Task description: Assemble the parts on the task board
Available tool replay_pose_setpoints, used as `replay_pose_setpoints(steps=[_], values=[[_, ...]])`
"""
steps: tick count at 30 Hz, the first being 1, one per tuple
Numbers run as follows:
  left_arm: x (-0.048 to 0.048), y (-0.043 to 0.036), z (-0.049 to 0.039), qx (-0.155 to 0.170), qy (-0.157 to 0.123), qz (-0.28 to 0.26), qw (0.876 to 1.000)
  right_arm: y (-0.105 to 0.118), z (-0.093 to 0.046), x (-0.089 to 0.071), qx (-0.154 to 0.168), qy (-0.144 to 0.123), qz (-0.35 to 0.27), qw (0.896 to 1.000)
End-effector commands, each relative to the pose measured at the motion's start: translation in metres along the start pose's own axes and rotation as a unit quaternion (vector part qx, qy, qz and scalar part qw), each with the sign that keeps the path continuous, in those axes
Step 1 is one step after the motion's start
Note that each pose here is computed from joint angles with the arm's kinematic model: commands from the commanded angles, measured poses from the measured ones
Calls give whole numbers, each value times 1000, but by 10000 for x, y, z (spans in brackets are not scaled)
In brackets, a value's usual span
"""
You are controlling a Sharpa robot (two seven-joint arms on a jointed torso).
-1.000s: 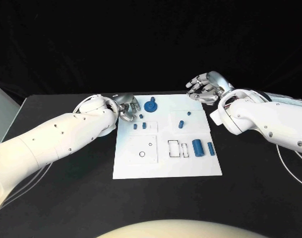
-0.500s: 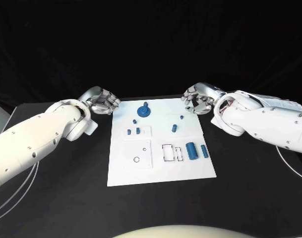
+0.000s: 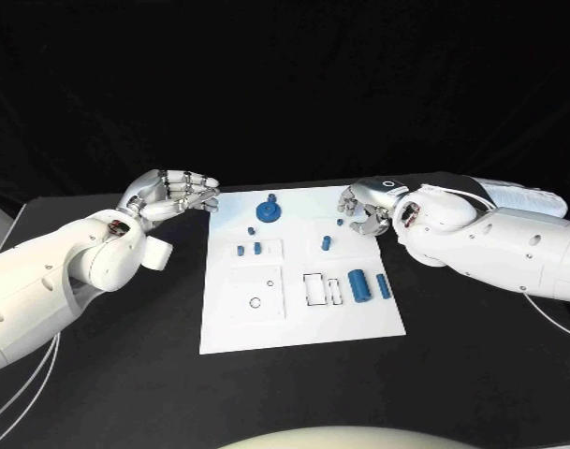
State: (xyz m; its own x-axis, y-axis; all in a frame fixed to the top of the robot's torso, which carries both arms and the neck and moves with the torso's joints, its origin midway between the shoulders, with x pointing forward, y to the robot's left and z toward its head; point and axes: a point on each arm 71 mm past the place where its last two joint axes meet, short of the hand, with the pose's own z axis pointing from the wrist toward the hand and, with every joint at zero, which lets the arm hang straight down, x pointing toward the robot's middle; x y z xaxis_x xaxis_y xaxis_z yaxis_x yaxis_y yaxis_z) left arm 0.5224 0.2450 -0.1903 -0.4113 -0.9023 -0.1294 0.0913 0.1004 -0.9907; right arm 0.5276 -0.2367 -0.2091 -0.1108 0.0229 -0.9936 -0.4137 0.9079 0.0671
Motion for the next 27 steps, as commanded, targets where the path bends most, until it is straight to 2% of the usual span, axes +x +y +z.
replay_pose_setpoints(steps=[1, 10, 27], values=[[43, -55, -52, 35, 18, -59, 997, 34, 4, 55, -5, 14, -35, 999], [18, -70, -111, 39, 10, -68, 997, 139, 25, 74, -16, 3, -31, 999], [35, -76, -115, 32, 5, -62, 998, 214, 87, 114, -12, -1, -25, 1000]])
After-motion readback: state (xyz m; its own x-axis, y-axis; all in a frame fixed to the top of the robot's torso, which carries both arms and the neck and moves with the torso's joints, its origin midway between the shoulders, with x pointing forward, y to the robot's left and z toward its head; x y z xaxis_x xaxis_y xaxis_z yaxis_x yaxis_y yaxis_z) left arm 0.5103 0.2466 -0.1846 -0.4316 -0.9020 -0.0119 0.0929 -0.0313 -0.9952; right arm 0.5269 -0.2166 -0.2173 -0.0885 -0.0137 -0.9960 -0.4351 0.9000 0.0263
